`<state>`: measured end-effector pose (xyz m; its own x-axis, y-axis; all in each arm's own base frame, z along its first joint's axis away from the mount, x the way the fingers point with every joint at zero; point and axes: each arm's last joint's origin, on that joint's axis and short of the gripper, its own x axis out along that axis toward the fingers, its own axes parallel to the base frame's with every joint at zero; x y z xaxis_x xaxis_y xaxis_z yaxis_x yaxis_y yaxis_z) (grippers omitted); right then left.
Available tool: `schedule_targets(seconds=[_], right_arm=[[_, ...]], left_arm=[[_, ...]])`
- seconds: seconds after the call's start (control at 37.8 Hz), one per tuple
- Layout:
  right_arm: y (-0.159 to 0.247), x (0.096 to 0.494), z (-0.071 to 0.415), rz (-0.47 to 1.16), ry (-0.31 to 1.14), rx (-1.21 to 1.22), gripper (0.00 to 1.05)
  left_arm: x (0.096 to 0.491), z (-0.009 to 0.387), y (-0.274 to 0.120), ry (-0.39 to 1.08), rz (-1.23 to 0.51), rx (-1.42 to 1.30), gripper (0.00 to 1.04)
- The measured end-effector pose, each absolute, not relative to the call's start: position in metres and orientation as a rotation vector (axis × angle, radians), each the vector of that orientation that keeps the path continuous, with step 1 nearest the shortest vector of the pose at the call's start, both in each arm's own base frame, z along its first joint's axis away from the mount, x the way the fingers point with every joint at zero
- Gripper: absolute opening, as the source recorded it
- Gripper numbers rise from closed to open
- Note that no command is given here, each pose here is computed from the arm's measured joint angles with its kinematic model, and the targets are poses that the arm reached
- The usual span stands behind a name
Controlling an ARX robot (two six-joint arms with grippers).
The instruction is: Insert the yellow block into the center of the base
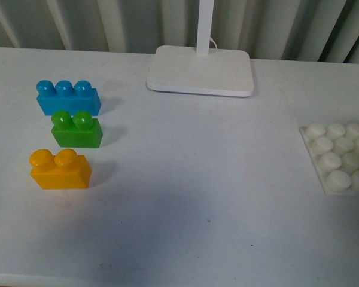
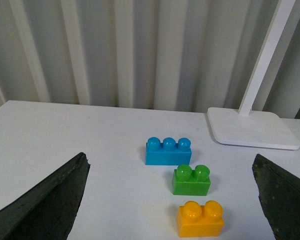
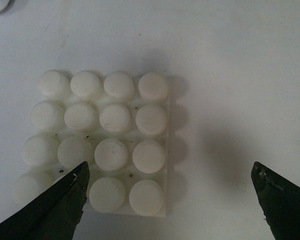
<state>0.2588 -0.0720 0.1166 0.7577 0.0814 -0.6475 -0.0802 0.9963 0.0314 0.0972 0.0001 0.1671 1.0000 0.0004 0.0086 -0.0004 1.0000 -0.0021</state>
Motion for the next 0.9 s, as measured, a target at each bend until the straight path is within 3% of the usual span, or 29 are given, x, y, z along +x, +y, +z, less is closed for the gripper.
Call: schedule_targets(seconds=[0.5, 0.9], right_arm=[[-0.042, 0.317, 0.069, 0.118, 0.822, -0.029, 0.95], [0.011, 0.310, 0.064, 0.211, 0.898, 0.056, 0.95]], left_arm=[[0.097, 0.167, 0.000, -0.009, 0.000, -0.002, 0.98], [0.097, 0.167, 0.000, -0.009, 0.000, -0.002, 0.98]])
